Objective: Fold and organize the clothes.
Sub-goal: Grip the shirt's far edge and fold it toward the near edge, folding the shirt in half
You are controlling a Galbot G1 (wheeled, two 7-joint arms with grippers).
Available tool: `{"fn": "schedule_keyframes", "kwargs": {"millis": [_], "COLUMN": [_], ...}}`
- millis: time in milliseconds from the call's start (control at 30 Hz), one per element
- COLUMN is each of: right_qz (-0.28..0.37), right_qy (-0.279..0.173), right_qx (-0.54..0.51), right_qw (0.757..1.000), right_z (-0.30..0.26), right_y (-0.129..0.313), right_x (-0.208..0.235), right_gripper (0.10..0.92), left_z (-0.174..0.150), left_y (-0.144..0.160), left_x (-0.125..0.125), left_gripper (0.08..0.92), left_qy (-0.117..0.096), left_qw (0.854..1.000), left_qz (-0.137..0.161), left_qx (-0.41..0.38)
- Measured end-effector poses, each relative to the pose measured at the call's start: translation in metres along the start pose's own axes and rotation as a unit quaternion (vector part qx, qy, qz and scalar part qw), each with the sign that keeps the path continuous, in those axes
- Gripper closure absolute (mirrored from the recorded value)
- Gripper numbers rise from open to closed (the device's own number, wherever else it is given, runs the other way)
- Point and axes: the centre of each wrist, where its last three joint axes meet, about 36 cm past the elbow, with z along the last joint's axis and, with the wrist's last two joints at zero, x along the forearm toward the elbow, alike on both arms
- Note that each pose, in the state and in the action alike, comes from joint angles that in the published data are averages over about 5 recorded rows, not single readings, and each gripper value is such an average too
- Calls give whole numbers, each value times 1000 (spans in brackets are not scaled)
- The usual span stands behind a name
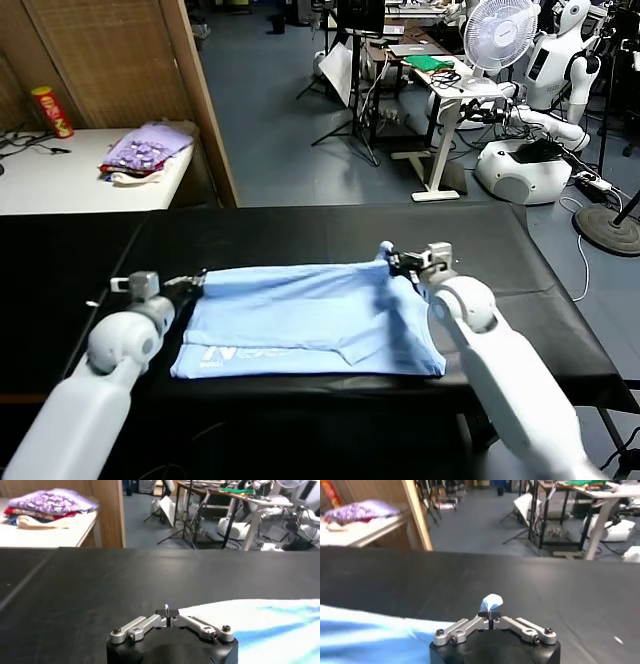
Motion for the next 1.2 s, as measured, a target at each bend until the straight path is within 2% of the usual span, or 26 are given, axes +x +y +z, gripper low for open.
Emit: {"fn": "schedule_keyframes", "kwargs": {"millis": [267,633,933,1000,1100,1200], "right_qz": [-3,-10,-17,-20,-18,-14], "right_qy": [12,37,48,49,48,44], "right_qx": [15,17,15,14,14,14], "right_qw": [1000,999,999,999,999,999], "right_z": [24,49,61,63,64,64], "right_y": [13,25,32,33,33,32], "right_x": [21,29,35,37,43,52], "right_gripper": [899,899,895,856,719,551], "left_z": [14,40,55,56,57,57], "left_y": [-10,-11,-14,-16,-18,-19], "left_x": [30,49,58,61,65,70], "left_gripper": [873,873,873,873,855,745], "left_qy": [5,30,47,50,53,54], "left_qw": [999,996,995,994,993,992], "left_qz": [-7,-29,-30,-32,-39,-45], "left_qx": [-35,-80,-86,-89,-97,-102]}}
